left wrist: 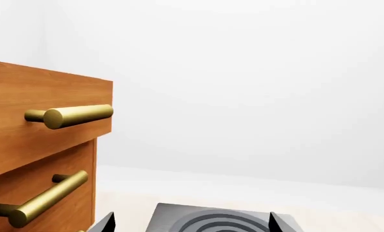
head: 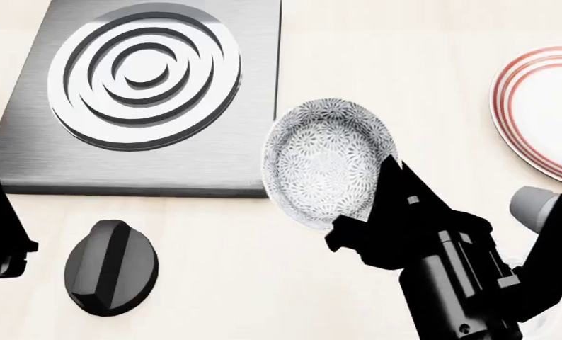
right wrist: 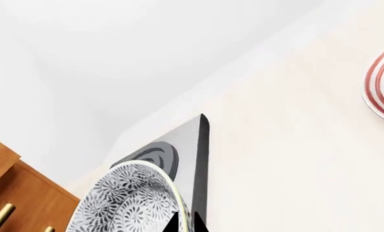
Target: Pick the akita bowl next to the ramekin and place it on the plate.
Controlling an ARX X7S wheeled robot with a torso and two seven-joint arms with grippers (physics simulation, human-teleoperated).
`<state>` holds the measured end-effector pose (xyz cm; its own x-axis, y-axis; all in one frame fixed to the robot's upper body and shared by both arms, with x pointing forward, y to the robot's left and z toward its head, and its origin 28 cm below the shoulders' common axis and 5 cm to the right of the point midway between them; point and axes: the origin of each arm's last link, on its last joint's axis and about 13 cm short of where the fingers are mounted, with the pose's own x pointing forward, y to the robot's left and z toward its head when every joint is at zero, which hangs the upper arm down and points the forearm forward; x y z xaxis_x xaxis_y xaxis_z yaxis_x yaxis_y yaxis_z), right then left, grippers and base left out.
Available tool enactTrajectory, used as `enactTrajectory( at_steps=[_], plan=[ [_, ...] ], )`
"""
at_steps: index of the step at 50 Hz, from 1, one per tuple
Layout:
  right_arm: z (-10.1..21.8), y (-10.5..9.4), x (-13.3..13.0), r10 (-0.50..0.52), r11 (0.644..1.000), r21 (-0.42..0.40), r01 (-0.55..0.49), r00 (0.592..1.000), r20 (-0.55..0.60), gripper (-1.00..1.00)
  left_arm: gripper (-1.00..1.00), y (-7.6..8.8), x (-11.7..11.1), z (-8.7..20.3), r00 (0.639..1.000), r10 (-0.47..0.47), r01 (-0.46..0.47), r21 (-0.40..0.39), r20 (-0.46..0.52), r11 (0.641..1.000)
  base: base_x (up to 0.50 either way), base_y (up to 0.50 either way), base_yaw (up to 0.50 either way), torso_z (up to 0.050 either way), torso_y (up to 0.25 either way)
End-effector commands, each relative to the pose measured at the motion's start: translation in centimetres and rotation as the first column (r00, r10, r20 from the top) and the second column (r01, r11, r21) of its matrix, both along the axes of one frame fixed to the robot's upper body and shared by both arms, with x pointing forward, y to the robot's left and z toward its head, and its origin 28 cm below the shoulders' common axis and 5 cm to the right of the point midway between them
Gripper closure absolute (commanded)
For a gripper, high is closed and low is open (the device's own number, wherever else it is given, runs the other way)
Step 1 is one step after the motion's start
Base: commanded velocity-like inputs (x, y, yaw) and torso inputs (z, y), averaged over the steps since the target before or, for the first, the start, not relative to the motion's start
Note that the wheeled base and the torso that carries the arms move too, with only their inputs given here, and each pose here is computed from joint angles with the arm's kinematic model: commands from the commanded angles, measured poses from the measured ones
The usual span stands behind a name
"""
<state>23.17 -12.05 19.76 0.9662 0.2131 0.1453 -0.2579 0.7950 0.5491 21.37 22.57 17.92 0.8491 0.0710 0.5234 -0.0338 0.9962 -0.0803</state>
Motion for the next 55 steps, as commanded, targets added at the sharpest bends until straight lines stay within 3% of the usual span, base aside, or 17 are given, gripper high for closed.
enactTrajectory(
  at_steps=[1, 29, 55],
  plan=[
    [1.9, -0.8, 1.4, -0.02, 0.999, 0.026, 0.019, 0.999, 0.026, 1.0, -1.0, 0.1, 0.1, 0.1, 1.0, 0.001, -0.001, -0.001, 0.002, 1.0, 0.0, 0.0, 0.0, 0.0, 0.0],
    [4.2, -3.3, 5.9, -0.154, 0.982, 0.106, 0.155, 0.988, -0.017, 1.0, -1.0, 0.0, 0.4, -0.7, 1.0, 0.007, -0.007, 0.003, -0.016, 1.0, 0.0, 0.0, 0.0, 0.0, 0.0],
    [5.5, -5.0, 8.4, -0.274, 0.947, 0.153, 0.284, 0.958, -0.081, 1.0, -1.0, -0.1, 0.3, -0.9, 1.0, 0.001, -0.001, 0.005, -0.016, 1.0, 0.0, 0.0, 0.0, 0.0, 0.0]
  ],
)
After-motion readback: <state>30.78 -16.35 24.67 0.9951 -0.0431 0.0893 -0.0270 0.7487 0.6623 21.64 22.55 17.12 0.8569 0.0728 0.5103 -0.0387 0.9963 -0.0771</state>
